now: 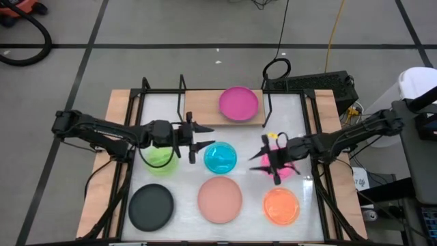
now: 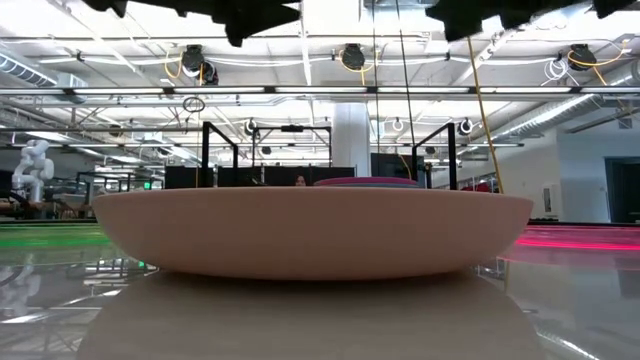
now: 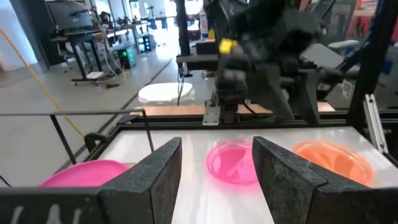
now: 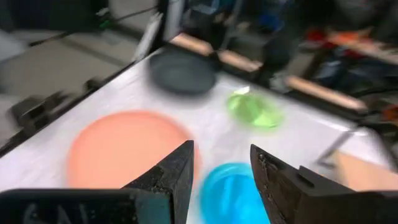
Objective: Place and stack plates onto a shelf
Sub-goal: Stack the large light orange plate on top of the large pink plate on the shelf
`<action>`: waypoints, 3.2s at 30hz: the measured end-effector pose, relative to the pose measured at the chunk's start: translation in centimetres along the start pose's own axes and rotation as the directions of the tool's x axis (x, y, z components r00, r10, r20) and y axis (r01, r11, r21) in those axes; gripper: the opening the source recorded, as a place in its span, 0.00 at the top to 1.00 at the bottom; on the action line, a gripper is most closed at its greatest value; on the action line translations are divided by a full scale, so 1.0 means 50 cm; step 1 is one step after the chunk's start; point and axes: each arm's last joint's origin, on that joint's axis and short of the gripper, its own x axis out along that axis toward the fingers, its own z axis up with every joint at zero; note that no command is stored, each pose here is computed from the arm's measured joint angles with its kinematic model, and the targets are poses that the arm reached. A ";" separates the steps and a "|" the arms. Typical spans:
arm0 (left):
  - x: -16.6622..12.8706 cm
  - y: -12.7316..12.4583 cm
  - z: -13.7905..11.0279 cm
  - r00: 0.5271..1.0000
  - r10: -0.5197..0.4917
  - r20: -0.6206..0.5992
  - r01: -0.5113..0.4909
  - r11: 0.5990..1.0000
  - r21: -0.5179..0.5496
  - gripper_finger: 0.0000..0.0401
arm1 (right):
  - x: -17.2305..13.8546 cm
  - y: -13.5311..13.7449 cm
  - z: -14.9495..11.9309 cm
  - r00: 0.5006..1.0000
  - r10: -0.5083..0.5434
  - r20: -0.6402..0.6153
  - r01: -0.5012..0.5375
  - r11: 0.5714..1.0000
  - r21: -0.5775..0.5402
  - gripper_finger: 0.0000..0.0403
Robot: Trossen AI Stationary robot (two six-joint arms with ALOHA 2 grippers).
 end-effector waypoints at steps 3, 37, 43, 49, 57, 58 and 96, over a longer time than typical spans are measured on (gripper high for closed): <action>-0.022 0.004 -0.015 0.999 0.028 0.041 -0.028 1.000 -0.009 0.50 | 0.027 0.018 -0.020 0.994 0.092 -0.060 -0.092 0.996 -0.004 0.65; -0.116 0.022 -0.070 0.972 0.157 0.176 -0.134 0.982 -0.133 0.50 | 0.171 0.034 -0.149 0.952 0.182 -0.247 0.024 0.759 0.651 0.65; -0.116 0.022 -0.070 0.972 0.156 0.174 -0.135 0.982 -0.129 0.50 | 0.172 0.024 -0.149 0.954 0.166 -0.248 0.055 0.717 0.695 0.65; -0.116 0.022 -0.072 0.973 0.155 0.168 -0.135 0.983 -0.128 0.50 | 0.174 0.022 -0.145 0.954 0.165 -0.250 0.061 0.710 0.701 0.65; -0.116 0.022 -0.072 0.974 0.155 0.167 -0.135 0.983 -0.128 0.50 | 0.177 0.027 -0.154 0.945 0.175 -0.278 0.079 0.701 0.708 0.65; -0.116 0.022 -0.072 0.974 0.155 0.167 -0.135 0.983 -0.128 0.50 | 0.179 0.028 -0.159 0.941 0.179 -0.288 0.086 0.697 0.712 0.65; -0.114 0.021 -0.082 0.982 0.150 0.116 -0.135 0.983 -0.122 0.50 | 0.265 0.019 -0.193 0.901 0.274 -0.338 0.031 0.735 0.678 0.98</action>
